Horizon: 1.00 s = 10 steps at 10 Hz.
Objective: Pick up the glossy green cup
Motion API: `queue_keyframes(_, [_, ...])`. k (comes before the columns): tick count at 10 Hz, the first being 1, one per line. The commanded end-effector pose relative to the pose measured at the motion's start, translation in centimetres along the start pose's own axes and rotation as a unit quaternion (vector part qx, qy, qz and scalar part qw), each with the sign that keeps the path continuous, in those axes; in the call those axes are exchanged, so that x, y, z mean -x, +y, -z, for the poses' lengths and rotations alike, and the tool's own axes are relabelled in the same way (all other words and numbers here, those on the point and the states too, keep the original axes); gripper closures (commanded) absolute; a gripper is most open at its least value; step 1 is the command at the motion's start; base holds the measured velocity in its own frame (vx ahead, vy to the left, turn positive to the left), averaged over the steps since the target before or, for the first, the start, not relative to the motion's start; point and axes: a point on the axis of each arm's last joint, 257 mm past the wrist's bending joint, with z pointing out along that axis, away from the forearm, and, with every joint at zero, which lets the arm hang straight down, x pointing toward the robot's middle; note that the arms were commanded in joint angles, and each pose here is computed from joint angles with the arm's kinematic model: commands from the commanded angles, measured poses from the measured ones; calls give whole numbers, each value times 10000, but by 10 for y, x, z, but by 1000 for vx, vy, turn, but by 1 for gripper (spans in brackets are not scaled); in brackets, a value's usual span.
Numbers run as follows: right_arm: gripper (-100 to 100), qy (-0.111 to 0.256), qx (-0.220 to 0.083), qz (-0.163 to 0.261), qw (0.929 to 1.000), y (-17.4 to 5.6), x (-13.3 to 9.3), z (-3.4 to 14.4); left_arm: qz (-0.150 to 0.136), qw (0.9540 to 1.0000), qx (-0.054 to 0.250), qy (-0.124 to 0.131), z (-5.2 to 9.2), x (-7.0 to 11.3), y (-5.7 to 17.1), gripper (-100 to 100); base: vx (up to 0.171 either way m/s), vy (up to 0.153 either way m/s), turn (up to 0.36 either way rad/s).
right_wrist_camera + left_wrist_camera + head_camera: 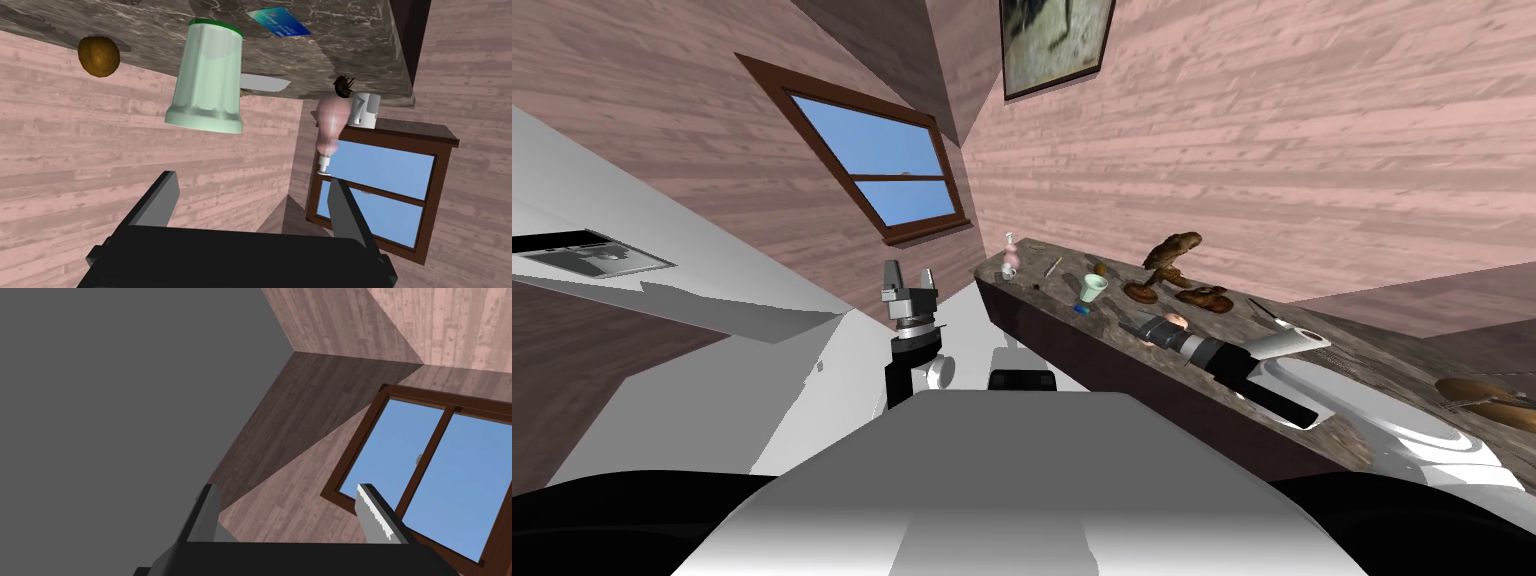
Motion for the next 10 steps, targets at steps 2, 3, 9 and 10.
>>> queue_keyframes(2, [-100,413,32,510,9978,-15,-9,7,0,10000,0,0,0,0,0,0,35,36,27])
queue_keyframes(3, [-100,474,97,625,9969,-15,-6,5,0,10000,0,0,0,0,0,0,35,39,15])
queue_keyframes(9, [-100,1282,310,1671,9771,-40,-18,14,0,10000,0,0,0,0,0,0,55,35,23])
queue_keyframes(10, [-100,1489,350,1915,9695,-48,-23,18,0,10000,0,0,0,0,0,0,59,28,26])
